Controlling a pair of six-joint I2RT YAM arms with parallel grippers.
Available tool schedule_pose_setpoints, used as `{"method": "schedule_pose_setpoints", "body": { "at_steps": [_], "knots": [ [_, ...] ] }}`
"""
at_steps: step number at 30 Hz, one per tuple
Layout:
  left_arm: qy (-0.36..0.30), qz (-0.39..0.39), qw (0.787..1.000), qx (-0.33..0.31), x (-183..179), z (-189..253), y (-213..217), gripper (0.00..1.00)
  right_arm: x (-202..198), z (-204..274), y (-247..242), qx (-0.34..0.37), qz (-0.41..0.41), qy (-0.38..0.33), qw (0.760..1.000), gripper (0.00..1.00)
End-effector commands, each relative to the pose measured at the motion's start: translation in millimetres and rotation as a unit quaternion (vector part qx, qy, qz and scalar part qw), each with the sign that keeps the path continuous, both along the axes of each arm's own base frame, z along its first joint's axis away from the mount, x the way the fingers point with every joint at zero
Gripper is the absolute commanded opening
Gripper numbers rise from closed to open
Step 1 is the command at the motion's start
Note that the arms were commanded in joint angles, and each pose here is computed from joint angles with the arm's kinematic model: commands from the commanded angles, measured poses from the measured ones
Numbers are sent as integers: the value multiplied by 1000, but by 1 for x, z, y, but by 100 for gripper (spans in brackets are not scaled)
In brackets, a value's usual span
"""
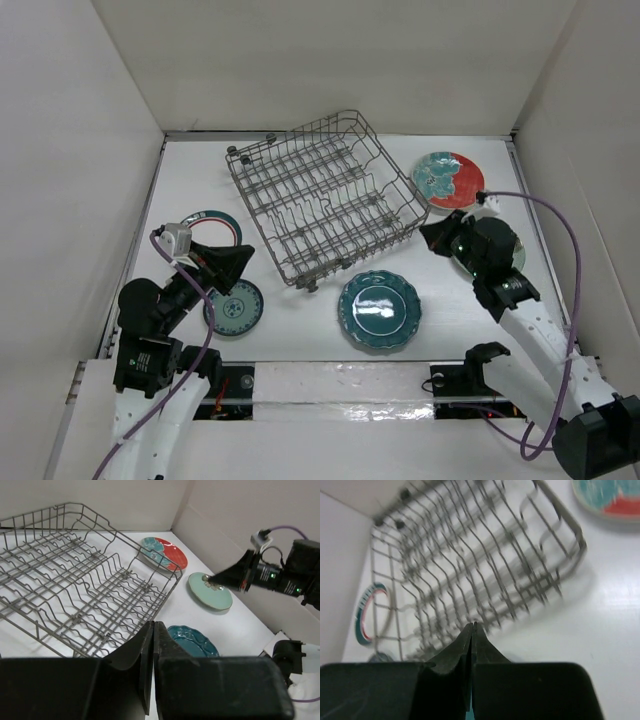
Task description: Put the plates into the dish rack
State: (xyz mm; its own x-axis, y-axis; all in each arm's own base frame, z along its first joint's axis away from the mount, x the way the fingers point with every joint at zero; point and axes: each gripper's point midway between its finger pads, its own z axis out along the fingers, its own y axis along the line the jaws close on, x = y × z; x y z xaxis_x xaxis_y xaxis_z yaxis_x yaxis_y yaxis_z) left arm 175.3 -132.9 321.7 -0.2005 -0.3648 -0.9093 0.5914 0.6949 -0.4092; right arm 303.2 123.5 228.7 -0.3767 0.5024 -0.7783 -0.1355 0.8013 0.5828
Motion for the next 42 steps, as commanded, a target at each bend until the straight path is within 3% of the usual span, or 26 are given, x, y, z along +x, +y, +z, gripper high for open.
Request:
{"method": "schedule_pose_setpoints", "body": {
  "at_steps": [1, 4, 5, 10, 11, 12, 13, 16, 23, 26, 32, 34, 35, 37, 38, 40, 41, 42],
  "knots": [
    [-35, -5, 999, 2, -2, 12, -1, 0, -38, -69, -1, -22, 29, 109, 993, 0],
    [-36, -5, 999, 2, -2, 12, -1, 0, -61, -104, 2, -22, 53, 160, 985, 18],
    [-36, -5, 999, 3, -2, 12, -1, 0, -66, -111, 3, -24, 60, 170, 983, 32],
    [-32, -5, 999, 3, -1, 10, -1, 0, -72, -130, 0, -28, 45, 208, 977, 74],
    [-33, -5, 999, 2, -1, 10, -1, 2, -69, -130, -4, -29, 31, 210, 977, 87],
    [-32, -5, 999, 3, 0, 10, -1, 17, -65, -130, -9, -29, 10, 209, 977, 89],
    [-31, -5, 999, 3, 0, 9, -1, 22, -63, -132, -12, -25, 0, 213, 977, 93],
    [-34, -5, 999, 3, -1, 10, -1, 32, -61, -139, -6, -9, 24, 226, 974, 95],
    [-36, -5, 999, 2, -2, 11, -1, 34, -78, -180, 29, 6, 140, 304, 942, 88],
    [-35, -5, 999, 1, -3, 12, -1, 34, -85, -188, 38, 18, 173, 321, 931, 63],
    [-32, -5, 999, 3, -2, 11, -1, 34, -104, -196, 59, 46, 236, 344, 908, 39],
    [-30, -5, 1000, 3, -1, 10, -1, 34, -109, -198, 64, 46, 249, 350, 902, 37],
    [-30, -5, 1000, 4, -1, 10, -1, 34, -112, -201, 66, 46, 254, 355, 898, 24],
    [-30, -5, 1000, 3, -1, 10, -1, 34, -114, -201, 70, 45, 264, 355, 896, 15],
    [-29, -5, 1000, 4, -1, 9, -1, 34, -117, -202, 73, 43, 271, 355, 894, 14],
    [-29, -5, 1000, 3, -1, 10, -1, 34, -115, -200, 77, 47, 279, 347, 894, 22],
    [-28, -5, 1000, 3, -1, 9, -1, 34, -116, -201, 77, 48, 279, 347, 894, 30],
    [-29, -5, 1000, 3, -1, 10, -1, 34, -118, -203, 79, 50, 282, 349, 892, 50]
  ]
}}
